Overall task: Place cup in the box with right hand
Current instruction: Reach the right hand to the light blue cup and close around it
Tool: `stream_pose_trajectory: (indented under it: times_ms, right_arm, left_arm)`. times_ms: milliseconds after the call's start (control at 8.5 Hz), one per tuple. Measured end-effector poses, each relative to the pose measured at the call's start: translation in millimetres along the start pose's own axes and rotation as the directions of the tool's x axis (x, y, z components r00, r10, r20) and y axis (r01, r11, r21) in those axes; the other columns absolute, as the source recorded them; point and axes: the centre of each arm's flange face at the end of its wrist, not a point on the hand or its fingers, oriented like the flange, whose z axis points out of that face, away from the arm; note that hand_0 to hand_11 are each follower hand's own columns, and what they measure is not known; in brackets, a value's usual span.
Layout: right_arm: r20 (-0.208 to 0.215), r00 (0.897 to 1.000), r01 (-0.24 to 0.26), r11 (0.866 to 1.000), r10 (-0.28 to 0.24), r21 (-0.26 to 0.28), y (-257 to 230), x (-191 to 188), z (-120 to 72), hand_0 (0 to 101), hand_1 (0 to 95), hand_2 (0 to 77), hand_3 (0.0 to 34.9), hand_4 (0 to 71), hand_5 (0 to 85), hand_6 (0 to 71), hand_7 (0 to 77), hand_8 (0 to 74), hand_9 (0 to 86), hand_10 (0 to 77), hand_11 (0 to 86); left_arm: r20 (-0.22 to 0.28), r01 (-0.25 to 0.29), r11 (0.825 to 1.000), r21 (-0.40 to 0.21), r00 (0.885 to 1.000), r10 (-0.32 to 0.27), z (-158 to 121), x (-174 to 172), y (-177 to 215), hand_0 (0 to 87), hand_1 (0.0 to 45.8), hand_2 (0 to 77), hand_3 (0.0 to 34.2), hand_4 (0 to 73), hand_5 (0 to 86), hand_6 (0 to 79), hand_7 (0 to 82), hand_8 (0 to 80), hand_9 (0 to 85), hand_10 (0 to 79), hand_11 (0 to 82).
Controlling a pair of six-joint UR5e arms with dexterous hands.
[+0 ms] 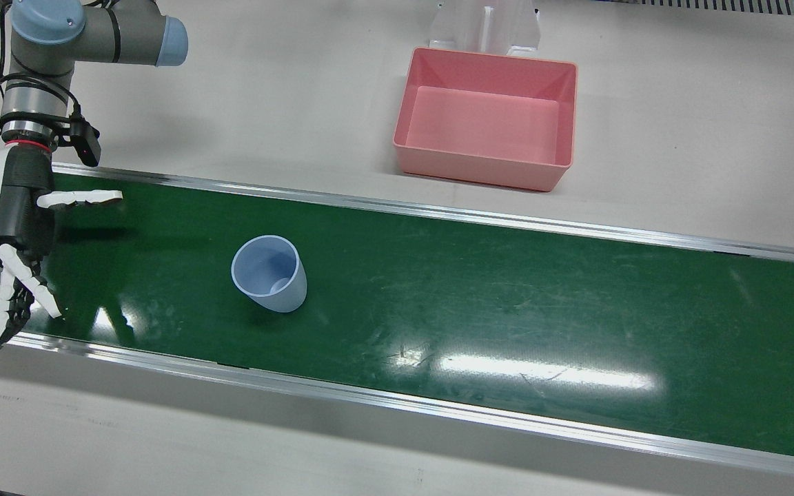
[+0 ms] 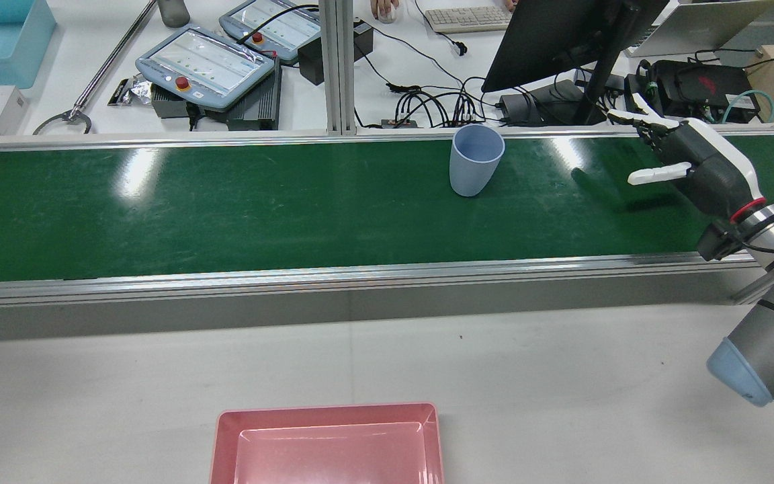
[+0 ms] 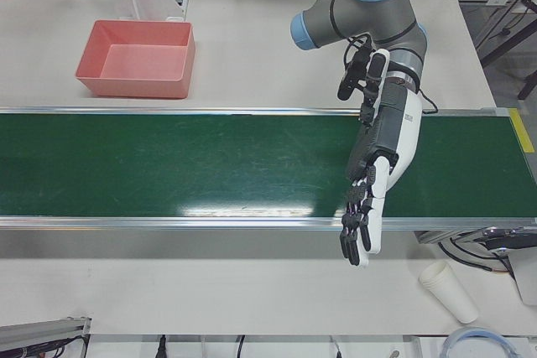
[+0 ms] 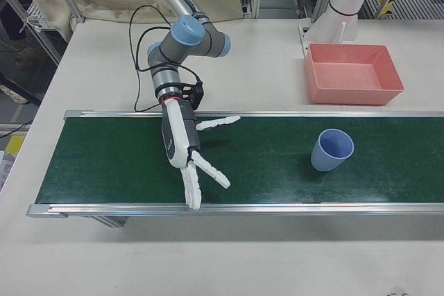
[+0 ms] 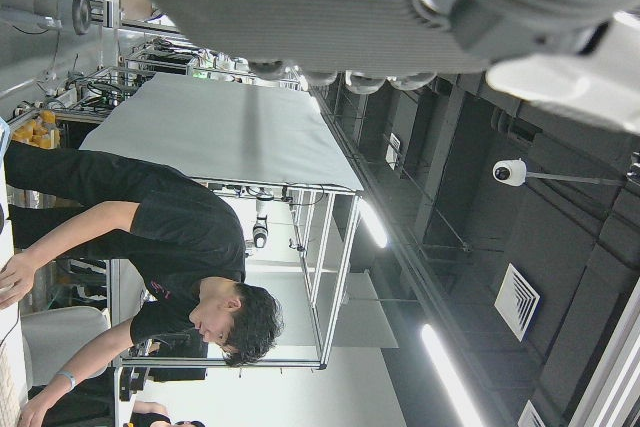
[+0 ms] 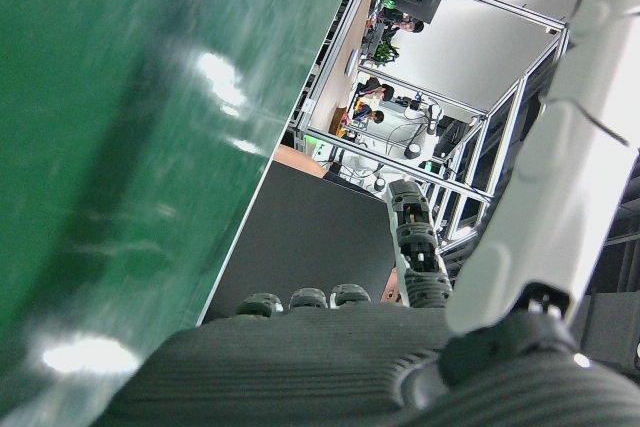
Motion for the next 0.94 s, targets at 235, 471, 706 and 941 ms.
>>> stream_pose_trajectory:
  times_ms: [235,471,706,941]
  right_arm:
    - [-0.002,1.000,-0.001,1.000,0.001,-0.001,0.6,1.2,0.0,50,9.8,1.1,0.0,6.5,3.8,0.5,2.2,0.0,0.5,0.5,1.1]
    - [-0.004,1.000,-0.002,1.000,0.002,-0.003,1.2,2.6,0.0,50,12.0,1.1,0.0,5.4,3.8,0.5,2.2,0.0,0.5,0.5,1.1]
    - [-0.007,1.000,-0.003,1.000,0.003,-0.003,1.4,4.0,0.0,50,10.9,1.1,0.0,5.4,3.8,0.5,2.2,0.0,0.5,0.5,1.1]
    - [-0.009,1.000,-0.003,1.000,0.003,-0.003,0.9,5.8,-0.2,48,12.5,0.5,0.0,4.4,3.8,0.5,2.2,0.0,0.5,0.5,1.1]
  left_arm:
    - [0.000,0.000,1.000,0.000,1.000,0.000,0.0,0.2,0.0,0.0,0.5,0.0,0.0,1.1,0.0,0.0,0.0,0.0,0.0,0.0,0.0]
    - [0.000,0.000,1.000,0.000,1.000,0.000,0.0,-0.2,0.0,0.0,0.5,0.0,0.0,1.1,0.5,0.0,0.0,0.0,0.0,0.0,0.0]
    - [0.000,0.000,1.000,0.000,1.000,0.000,0.0,0.0,0.0,0.0,0.5,0.0,0.0,1.1,0.0,0.0,0.0,0.0,0.0,0.0,0.0]
    - [-0.001,0.000,1.000,0.000,1.000,0.000,0.0,0.3,0.0,0.0,0.5,0.0,0.0,1.1,0.0,0.0,0.0,0.0,0.0,0.0,0.0]
